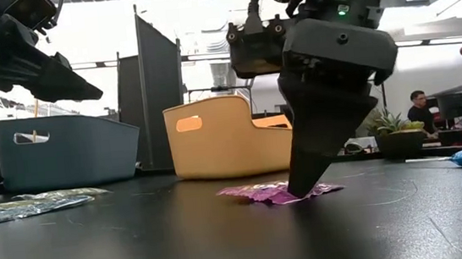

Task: Sort candy
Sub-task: Put the purple gummy into the blue bin

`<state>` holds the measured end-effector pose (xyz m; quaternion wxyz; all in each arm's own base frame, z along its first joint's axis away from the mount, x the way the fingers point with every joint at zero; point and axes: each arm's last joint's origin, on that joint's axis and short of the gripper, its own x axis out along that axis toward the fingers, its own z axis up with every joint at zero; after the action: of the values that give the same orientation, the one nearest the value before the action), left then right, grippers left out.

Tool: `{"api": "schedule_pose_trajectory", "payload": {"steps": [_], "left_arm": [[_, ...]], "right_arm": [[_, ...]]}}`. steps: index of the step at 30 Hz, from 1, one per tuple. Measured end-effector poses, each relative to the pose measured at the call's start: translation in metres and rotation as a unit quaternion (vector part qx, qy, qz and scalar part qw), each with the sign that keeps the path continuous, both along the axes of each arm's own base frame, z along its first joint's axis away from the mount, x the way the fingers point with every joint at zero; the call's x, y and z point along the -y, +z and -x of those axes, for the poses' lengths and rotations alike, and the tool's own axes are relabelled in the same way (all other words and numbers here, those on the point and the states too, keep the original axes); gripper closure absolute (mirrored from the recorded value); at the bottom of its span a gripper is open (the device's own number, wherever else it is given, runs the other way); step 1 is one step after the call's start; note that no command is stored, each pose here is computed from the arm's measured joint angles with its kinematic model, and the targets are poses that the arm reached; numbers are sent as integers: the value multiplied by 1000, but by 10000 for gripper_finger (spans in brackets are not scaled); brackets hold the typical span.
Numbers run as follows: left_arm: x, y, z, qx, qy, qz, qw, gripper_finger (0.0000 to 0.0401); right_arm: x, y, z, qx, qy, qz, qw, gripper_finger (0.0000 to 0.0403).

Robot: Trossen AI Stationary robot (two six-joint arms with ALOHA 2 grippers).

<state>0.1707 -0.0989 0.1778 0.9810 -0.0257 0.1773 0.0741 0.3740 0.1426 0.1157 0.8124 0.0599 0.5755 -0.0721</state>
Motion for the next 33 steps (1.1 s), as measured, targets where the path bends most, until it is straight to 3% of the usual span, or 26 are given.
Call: {"api": "schedule_pose_trajectory", "payload": {"steps": [7, 21, 28, 33], "left_arm": [[0, 0, 0, 0, 0, 0, 1000, 189], [0, 0, 0, -1, 0, -1, 1000, 189], [0, -1, 0, -3, 0, -2, 1000, 189], [0, -1, 0, -3, 0, -2, 1000, 189]], "right_arm": [[2, -3, -1, -5, -7, -3, 1000, 124], [0, 9, -7, -3, 3, 0, 1000, 339], [-3, 27, -22, 23, 34, 4, 999, 395], [-5, 33, -27, 33, 43, 6, 999, 402]]}}
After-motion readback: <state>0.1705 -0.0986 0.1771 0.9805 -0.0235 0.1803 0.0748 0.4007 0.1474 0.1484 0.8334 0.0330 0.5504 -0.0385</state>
